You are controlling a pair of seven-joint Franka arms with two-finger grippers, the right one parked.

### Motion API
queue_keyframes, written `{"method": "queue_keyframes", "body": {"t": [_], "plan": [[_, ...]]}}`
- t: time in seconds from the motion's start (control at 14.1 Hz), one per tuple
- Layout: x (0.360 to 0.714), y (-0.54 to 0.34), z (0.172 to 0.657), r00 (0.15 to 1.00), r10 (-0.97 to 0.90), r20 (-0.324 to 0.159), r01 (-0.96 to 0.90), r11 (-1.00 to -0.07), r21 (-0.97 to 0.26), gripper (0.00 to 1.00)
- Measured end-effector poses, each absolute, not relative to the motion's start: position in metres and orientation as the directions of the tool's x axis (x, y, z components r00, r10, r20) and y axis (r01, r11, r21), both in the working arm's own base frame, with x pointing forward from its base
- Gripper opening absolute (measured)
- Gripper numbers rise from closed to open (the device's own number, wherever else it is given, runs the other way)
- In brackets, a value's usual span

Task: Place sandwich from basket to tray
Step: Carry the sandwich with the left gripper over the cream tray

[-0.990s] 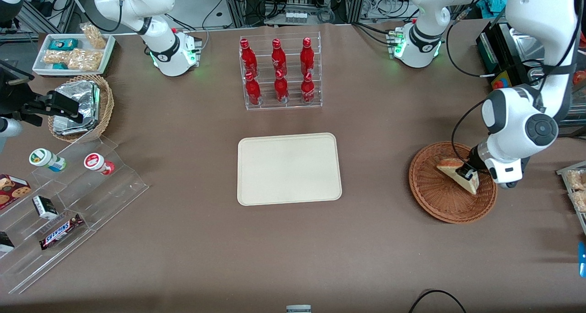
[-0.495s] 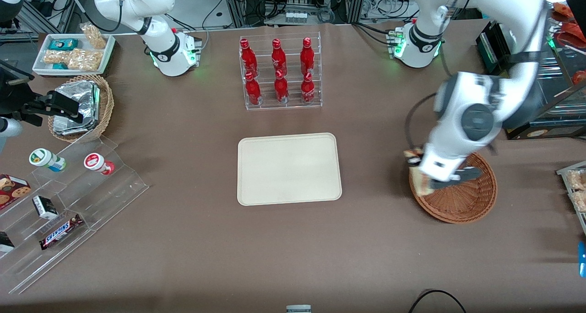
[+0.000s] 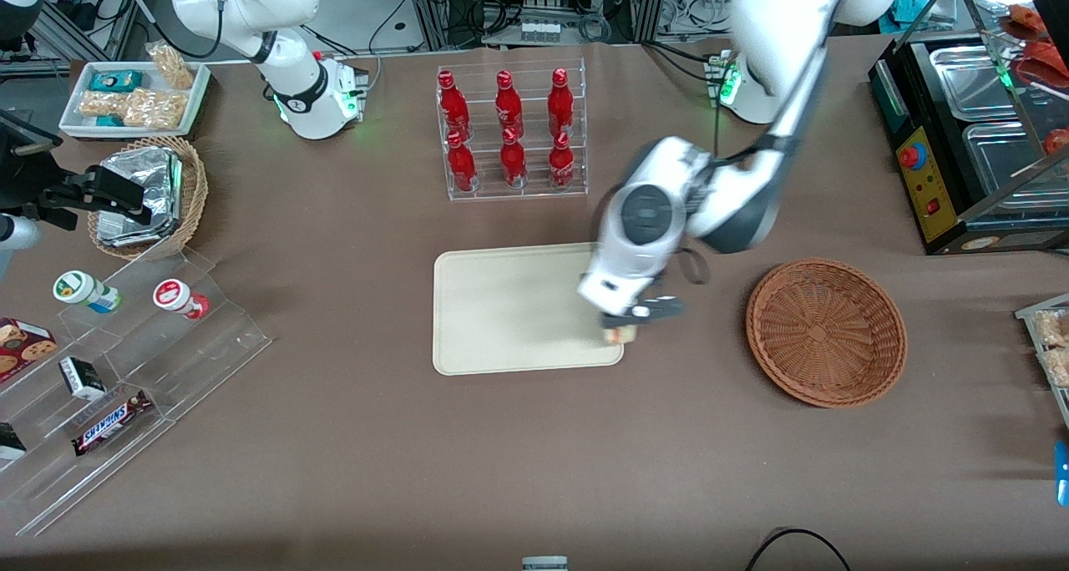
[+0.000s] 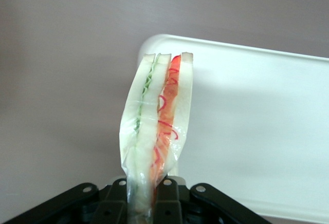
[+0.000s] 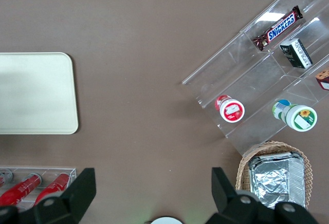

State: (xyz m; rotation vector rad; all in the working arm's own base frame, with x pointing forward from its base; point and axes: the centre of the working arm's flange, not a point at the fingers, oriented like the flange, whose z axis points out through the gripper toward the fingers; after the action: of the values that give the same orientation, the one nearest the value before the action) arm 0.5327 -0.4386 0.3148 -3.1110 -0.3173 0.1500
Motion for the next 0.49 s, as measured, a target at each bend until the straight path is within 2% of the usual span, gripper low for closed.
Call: {"method": "queue_keyframes", "body": {"t": [0.21,0.49], "plan": [[0.508,-0.507,0.282,0.975,0.208,-0.074,0.209,-0.978,0.003,0.15],[0.495,-0.547,0.249,0.981,0.188,-0.055,0.190,-0.981,0.035,0.15]]}}
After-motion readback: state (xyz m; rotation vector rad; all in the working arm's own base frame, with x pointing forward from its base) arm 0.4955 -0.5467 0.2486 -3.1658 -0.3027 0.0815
